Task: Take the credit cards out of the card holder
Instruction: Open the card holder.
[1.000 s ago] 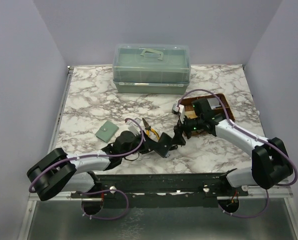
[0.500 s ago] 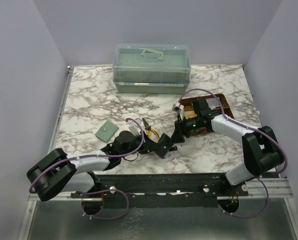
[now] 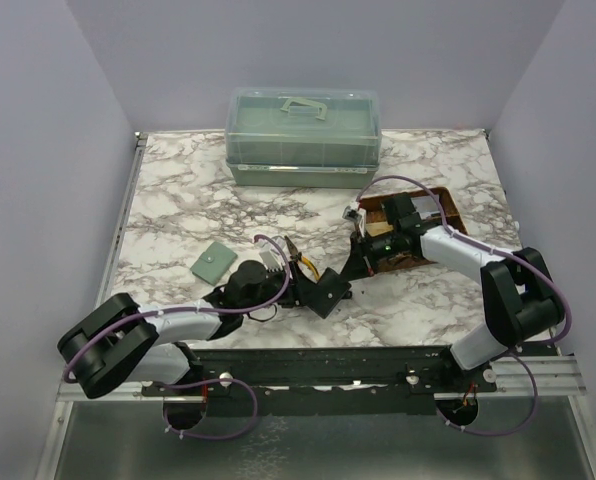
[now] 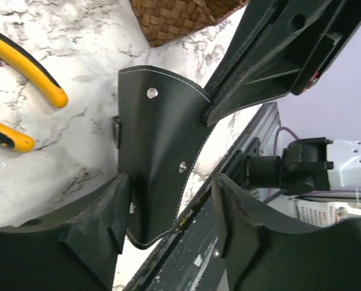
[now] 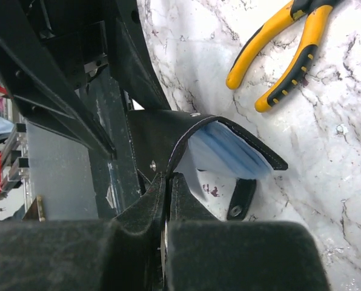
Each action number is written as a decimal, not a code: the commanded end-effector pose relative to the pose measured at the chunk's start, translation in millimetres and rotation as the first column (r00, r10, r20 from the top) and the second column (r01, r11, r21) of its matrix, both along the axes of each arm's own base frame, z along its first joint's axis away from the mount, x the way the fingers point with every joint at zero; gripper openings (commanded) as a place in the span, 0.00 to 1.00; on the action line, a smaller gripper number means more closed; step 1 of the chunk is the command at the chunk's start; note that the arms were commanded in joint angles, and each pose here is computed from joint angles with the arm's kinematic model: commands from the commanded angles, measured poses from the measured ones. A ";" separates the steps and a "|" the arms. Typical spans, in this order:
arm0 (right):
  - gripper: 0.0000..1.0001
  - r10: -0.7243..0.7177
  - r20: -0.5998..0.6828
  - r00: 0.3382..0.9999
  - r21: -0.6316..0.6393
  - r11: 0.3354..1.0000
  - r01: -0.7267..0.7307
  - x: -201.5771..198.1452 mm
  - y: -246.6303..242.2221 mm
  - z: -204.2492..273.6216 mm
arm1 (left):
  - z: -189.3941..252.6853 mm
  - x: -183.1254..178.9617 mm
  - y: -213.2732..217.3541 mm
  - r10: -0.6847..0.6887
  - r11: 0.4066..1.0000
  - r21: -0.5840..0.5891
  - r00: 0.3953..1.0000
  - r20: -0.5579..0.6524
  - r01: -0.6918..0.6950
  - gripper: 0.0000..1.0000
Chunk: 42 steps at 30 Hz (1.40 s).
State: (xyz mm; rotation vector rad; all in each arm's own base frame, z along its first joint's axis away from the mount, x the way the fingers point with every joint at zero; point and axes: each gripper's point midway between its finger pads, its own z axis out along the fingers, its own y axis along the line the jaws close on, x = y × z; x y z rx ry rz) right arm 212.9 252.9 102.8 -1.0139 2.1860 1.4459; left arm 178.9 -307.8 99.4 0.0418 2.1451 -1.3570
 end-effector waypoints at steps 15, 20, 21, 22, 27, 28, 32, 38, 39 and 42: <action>0.00 -0.134 -0.254 0.958 0.061 0.986 0.154 9.3 -9.4 16.2 | 43.8 8.7 20.6 -0.267 0.890 0.456 0.840 0.472 0.026 0.99; 0.00 -0.147 -0.320 0.936 0.062 0.983 0.175 9.8 -9.9 13.1 | 26.1 7.7 -1.1 -0.368 0.797 0.603 0.764 0.530 -0.034 0.99; 0.00 -0.149 -0.332 0.932 0.063 0.982 0.179 10.2 -10.7 12.2 | 23.0 8.4 -4.6 -0.378 0.777 0.626 0.751 0.542 -0.061 0.99; 0.00 -0.150 -0.340 0.928 0.064 0.981 0.182 10.8 -11.0 11.6 | 15.0 7.9 -8.7 -0.394 0.748 0.658 0.739 0.547 -0.089 0.99; 0.00 -0.153 -0.355 0.922 0.061 0.981 0.187 11.7 -12.8 7.6 | 5.8 28.9 -10.1 -0.303 0.646 0.697 0.734 0.608 -0.311 0.99; 0.00 -0.153 -0.350 0.924 0.063 0.981 0.186 12.2 -12.8 7.8 | 4.3 31.9 -7.9 -0.283 0.620 0.701 0.732 0.619 -0.353 0.99; 0.00 -0.151 -0.346 0.926 0.064 0.981 0.184 12.3 -12.8 7.9 | -2.4 37.1 -4.5 -0.218 0.574 0.697 0.741 0.636 -0.429 0.94; 0.00 -0.141 -0.349 0.926 0.073 0.982 0.177 11.1 -12.5 9.3 | -13.4 38.8 -2.8 -0.185 0.549 0.705 0.757 0.626 -0.449 0.64; 0.00 -0.135 -0.350 0.927 0.080 0.982 0.173 10.7 -12.2 10.8 | -15.6 38.8 -2.3 -0.191 0.540 0.712 0.759 0.623 -0.448 0.53; 0.08 -0.109 -0.354 0.929 0.104 0.982 0.155 7.9 -11.5 14.5 | -17.5 35.8 -4.3 -0.213 0.546 0.724 0.766 0.607 -0.422 0.31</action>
